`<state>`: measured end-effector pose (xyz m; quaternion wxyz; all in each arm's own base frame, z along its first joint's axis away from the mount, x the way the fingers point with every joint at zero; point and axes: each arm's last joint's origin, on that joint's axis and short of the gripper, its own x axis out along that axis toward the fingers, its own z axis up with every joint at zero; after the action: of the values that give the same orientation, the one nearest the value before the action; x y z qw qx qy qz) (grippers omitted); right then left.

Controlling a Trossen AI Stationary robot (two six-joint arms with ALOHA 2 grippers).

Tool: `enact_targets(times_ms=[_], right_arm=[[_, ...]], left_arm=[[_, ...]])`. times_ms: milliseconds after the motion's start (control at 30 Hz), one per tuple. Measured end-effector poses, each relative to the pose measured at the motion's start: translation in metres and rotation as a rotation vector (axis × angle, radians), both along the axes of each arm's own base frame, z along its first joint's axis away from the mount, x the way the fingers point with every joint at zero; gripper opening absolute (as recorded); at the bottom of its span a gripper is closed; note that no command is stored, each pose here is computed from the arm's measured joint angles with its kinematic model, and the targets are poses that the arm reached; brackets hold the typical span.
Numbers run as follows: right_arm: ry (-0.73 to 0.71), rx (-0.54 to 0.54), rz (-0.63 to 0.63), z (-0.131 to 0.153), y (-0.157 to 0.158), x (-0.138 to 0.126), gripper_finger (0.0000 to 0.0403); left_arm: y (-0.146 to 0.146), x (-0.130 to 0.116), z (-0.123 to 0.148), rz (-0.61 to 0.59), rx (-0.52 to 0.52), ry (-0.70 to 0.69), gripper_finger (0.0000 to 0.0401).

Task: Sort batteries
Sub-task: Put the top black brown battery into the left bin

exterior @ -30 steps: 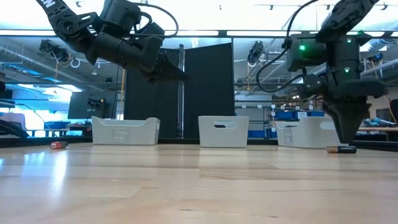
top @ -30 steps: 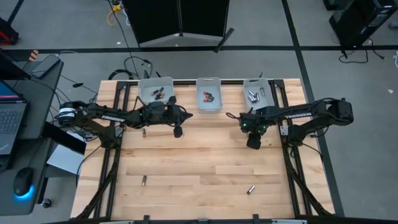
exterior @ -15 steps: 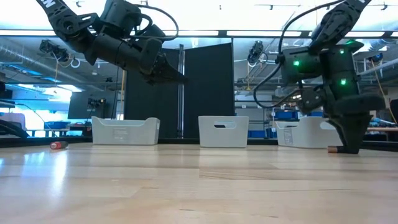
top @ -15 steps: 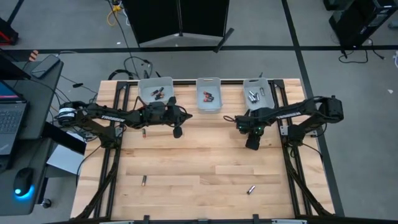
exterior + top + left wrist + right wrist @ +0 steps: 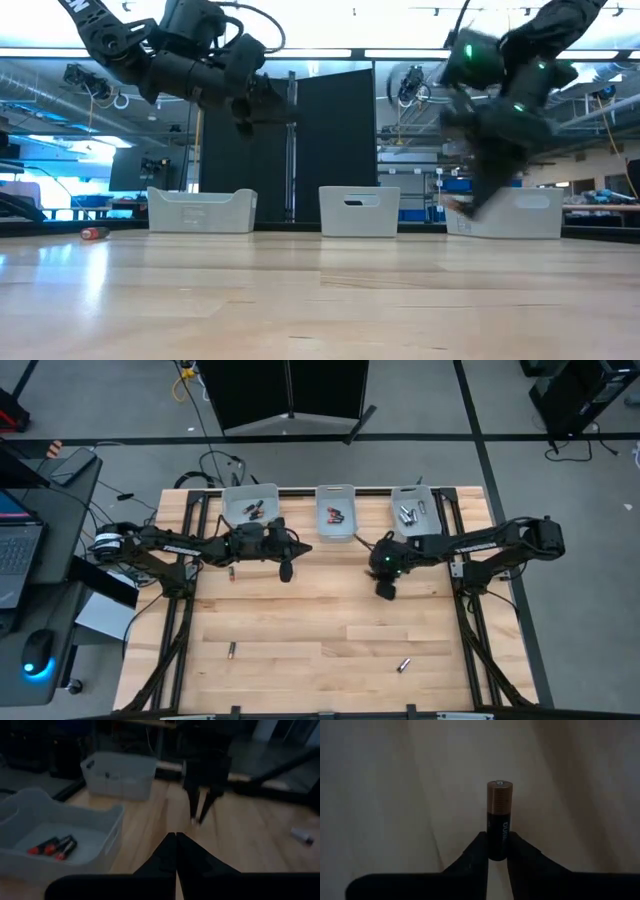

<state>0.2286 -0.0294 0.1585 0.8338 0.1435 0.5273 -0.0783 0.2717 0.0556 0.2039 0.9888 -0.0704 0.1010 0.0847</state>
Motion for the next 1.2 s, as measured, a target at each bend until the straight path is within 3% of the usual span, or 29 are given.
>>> enact_targets(times_ms=[267, 400, 667, 900, 1200], right_arm=[[-0.643, -0.182, 0.084, 0.03, -0.004, 0.042, 0.0054], [-0.803, -0.266, 0.121, 0.044, -0.006, 0.049, 0.0054], [-0.866, -0.301, 0.123, 0.05, -0.008, 0.051, 0.0054], [-0.873, -0.312, 0.136, 0.051, -0.006, 0.051, 0.0054], [-0.9, -0.322, 0.149, 0.054, -0.004, 0.052, 0.0054]], left_arm=[[-0.001, 0.005, 0.006, -0.06, -0.065, -0.123, 0.001], [-0.001, 0.006, 0.012, -0.081, -0.055, -0.182, 0.0016], [-0.011, 0.008, 0.018, -0.128, -0.039, -0.242, 0.0086], [-0.014, 0.033, 0.021, -0.157, -0.018, -0.24, 0.0147], [-0.012, 0.058, 0.021, -0.208, 0.007, -0.254, 0.016]])
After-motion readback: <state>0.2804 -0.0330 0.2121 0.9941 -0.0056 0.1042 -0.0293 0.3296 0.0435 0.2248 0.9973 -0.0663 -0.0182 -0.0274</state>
